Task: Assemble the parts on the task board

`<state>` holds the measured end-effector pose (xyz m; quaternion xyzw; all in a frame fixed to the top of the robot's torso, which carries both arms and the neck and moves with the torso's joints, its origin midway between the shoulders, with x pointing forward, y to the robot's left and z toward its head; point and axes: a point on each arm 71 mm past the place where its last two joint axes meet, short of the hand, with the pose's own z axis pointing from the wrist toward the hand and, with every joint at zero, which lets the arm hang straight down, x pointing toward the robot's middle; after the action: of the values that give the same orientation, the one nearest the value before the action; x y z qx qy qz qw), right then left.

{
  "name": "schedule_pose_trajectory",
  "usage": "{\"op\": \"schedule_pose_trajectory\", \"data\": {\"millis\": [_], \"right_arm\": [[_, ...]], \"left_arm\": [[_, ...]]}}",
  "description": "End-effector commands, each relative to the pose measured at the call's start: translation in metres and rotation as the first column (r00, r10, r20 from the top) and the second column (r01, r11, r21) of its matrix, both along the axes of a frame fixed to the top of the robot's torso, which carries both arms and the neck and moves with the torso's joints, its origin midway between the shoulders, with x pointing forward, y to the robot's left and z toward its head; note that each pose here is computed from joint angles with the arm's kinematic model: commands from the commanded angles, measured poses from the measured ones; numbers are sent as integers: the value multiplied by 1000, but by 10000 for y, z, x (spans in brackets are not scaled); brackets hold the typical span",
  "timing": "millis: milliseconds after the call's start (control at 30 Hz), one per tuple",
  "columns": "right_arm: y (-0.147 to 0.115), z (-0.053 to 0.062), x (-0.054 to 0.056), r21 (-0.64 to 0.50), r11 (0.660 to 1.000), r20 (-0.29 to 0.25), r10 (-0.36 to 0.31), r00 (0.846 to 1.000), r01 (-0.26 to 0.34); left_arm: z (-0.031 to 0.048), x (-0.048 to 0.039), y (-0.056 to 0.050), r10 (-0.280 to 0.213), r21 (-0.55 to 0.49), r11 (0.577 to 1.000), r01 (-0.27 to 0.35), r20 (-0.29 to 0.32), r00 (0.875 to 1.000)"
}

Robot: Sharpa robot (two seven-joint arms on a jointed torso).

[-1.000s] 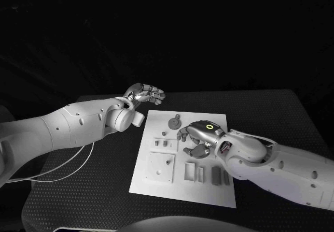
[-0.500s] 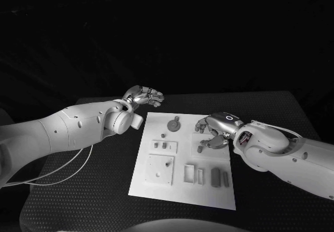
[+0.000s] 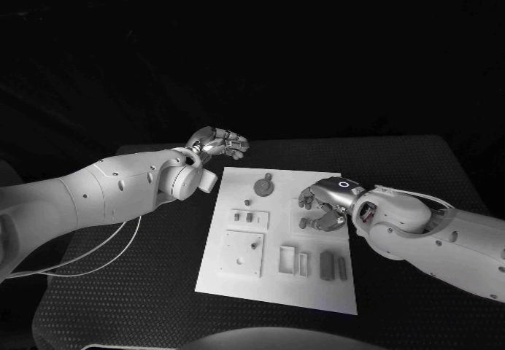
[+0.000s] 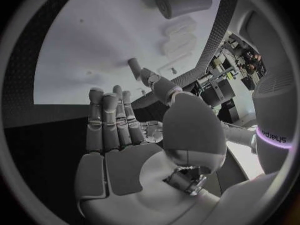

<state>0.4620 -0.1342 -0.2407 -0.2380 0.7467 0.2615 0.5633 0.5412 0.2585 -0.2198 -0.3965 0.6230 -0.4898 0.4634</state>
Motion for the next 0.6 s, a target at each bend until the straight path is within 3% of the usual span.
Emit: {"op": "schedule_pose_trajectory", "data": {"millis": [33, 300, 600], "right_arm": [[13, -82, -37, -63, 998, -37, 22, 999, -25], [79, -135, -95, -69, 996, -48, 47, 998, -50], [139, -121, -104, -48, 997, -15, 59, 998, -59]], "left_arm": [[15, 0, -18, -13, -12, 1000, 13, 4, 1000], [14, 0, -14, -13, -12, 1000, 13, 4, 1000], [14, 1, -9, -13, -12, 1000, 13, 3, 1000]]}}
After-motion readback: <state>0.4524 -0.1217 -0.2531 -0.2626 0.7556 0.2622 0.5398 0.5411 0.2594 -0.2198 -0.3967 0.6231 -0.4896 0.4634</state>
